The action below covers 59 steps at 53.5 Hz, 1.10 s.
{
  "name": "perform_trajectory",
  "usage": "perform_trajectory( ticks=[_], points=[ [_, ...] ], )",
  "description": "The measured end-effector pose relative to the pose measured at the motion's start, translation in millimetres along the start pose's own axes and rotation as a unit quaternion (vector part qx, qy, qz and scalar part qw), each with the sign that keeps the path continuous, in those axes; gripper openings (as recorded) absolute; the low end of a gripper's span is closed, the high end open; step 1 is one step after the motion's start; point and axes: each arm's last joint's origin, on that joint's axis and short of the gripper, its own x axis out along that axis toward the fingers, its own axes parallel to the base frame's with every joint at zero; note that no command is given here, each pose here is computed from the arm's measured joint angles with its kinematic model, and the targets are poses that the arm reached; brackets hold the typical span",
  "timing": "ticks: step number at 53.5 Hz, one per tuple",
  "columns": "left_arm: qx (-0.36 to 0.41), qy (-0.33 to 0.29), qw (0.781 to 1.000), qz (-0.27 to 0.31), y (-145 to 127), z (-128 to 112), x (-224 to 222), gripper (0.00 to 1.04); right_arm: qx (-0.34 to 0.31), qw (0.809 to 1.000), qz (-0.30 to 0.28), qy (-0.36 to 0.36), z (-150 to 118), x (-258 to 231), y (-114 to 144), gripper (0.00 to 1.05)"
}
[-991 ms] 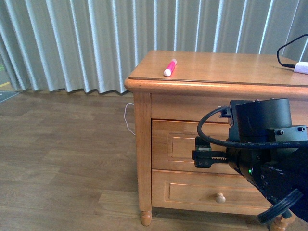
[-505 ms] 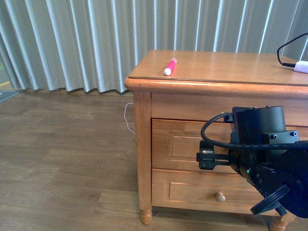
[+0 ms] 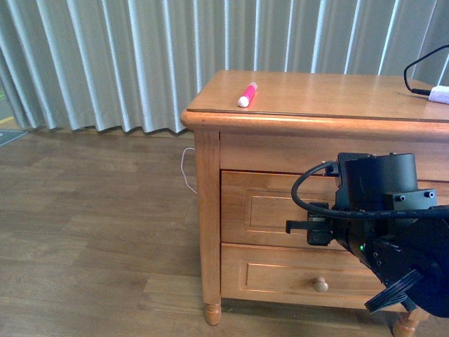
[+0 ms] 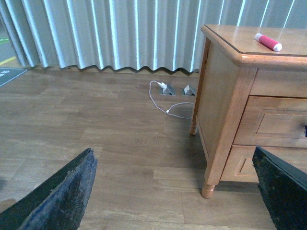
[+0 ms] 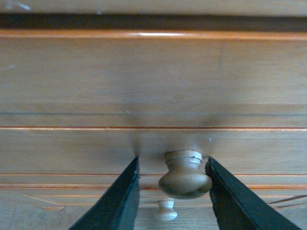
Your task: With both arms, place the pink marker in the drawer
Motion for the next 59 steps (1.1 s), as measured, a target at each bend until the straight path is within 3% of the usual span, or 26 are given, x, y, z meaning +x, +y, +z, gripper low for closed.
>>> perform_trajectory(
  ticks=[8,34,59],
  points=[
    [0.000,0.000,1.000,0.000,0,0,0,0.98,-0.001,1.000,-0.005,0.003,-1,0,-4,0.24],
    [0.000,0.000,1.000,0.000,0,0,0,0.98,-0.001,1.000,0.017,0.010,-7,-9,-10,0.22],
    [0.000,0.000,1.000,0.000,0,0,0,0.98,0.008,0.997,0.054,0.047,-39,-92,-29,0.22]
  ],
)
